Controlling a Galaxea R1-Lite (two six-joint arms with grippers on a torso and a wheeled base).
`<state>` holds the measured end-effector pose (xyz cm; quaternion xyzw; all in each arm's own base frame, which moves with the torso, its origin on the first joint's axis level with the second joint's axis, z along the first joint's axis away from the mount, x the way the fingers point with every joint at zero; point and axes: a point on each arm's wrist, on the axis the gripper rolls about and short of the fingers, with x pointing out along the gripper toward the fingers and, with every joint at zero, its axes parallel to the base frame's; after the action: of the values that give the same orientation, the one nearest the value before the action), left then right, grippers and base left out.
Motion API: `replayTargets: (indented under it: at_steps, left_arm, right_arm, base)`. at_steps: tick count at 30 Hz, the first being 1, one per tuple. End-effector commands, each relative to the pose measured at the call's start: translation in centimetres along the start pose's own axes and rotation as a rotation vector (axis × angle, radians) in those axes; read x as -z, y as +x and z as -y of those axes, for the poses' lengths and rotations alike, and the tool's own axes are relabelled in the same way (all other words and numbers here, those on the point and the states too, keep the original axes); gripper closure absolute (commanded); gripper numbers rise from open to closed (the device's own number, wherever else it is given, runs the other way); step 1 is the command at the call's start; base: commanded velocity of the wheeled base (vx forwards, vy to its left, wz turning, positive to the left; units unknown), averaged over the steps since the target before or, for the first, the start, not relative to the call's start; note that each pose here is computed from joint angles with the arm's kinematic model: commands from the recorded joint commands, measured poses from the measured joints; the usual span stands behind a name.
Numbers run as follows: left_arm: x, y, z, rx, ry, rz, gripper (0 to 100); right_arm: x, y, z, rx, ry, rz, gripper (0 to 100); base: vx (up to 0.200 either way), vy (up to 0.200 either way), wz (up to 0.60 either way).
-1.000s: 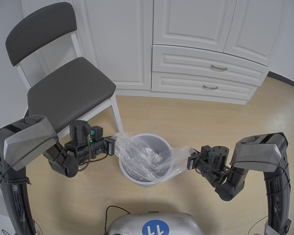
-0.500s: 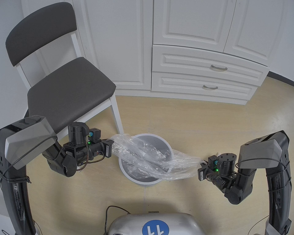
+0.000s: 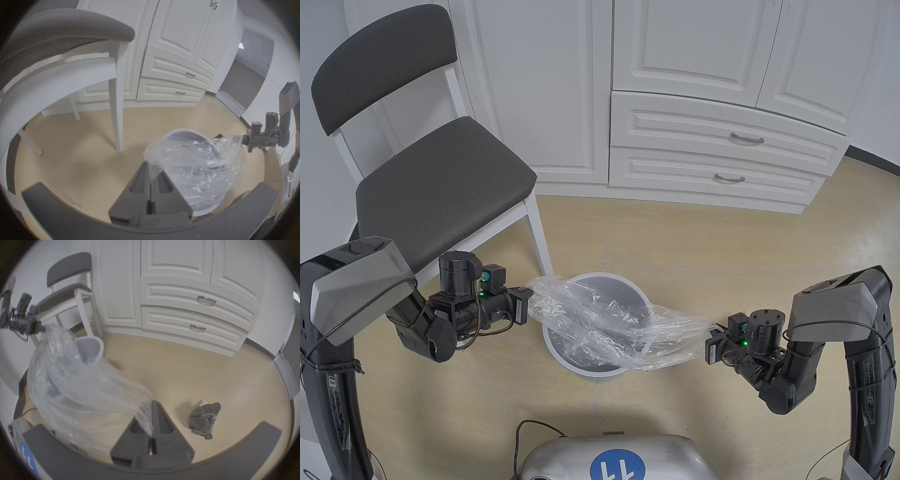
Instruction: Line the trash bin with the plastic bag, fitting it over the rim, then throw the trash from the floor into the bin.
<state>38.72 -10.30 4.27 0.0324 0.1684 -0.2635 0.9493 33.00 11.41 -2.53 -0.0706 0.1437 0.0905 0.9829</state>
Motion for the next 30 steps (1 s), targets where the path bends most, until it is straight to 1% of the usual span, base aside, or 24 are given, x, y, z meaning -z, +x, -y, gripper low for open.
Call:
replayTargets:
  at_steps: [1, 6, 8, 9, 10, 12, 15, 16, 17, 21, 27, 30]
  left_arm:
    - [0.1, -0.3, 0.4, 0.019, -0.001, -0.005, 100]
    - [-0.3, -1.0, 0.3, 0.023, -0.001, -0.005, 100]
    - [-0.3, -1.8, 0.4, 0.027, 0.01, -0.048, 100]
    - [-0.3, -1.8, 0.4, 0.029, 0.013, -0.05, 100]
    - [0.0, -2.2, 0.5, 0.039, 0.034, -0.105, 100]
    - [0.4, -2.6, 0.5, 0.069, 0.056, -0.165, 100]
    - [1.2, -3.1, 0.1, 0.105, 0.079, -0.253, 100]
    - [1.2, -3.1, 0.1, 0.106, 0.081, -0.256, 100]
    - [1.5, -3.2, -0.2, 0.111, 0.094, -0.294, 100]
    - [2.0, -3.3, -0.5, 0.12, 0.109, -0.339, 100]
    - [2.3, -3.4, -0.9, 0.128, 0.121, -0.387, 100]
    - [3.0, -2.8, -1.0, 0.132, 0.116, -0.404, 100]
  right_arm:
    - [-1.3, 0.1, -0.2, -0.005, 0.029, 0.059, 100]
    - [-1.9, -0.5, 0.0, -0.009, 0.032, 0.069, 100]
    - [-2.2, -1.6, 0.1, -0.053, 0.027, 0.051, 100]
    - [-2.2, -1.7, 0.1, -0.056, 0.027, 0.049, 100]
    - [-2.1, -2.3, 0.0, -0.086, 0.021, 0.016, 100]
    - [-1.9, -2.7, 0.0, -0.105, 0.014, -0.027, 100]
    - [-1.4, -3.0, 0.1, -0.11, 0.004, -0.117, 100]
    - [-1.3, -3.0, 0.1, -0.11, 0.003, -0.123, 100]
    - [-0.9, -3.2, 0.1, -0.113, -0.003, -0.179, 100]
    - [-0.2, -3.6, 0.0, -0.135, -0.014, -0.259, 100]
    - [0.6, -3.8, -0.1, -0.144, -0.043, -0.31, 100]
    - [1.2, -3.6, -0.8, -0.161, -0.058, -0.328, 100]
  base:
    - [0.0, 0.0, 0.0]
    - [0.0, 0.0, 0.0]
    - [0.0, 0.0, 0.0]
    - [0.0, 0.0, 0.0]
    - [0.0, 0.0, 0.0]
    - [0.0, 0.0, 0.0]
    - [0.0, 0.0, 0.0]
    - [0.0, 0.0, 0.0]
    - [0.0, 0.0, 0.0]
    - [0.0, 0.0, 0.0]
    - [0.0, 0.0, 0.0]
    - [0.0, 0.0, 0.0]
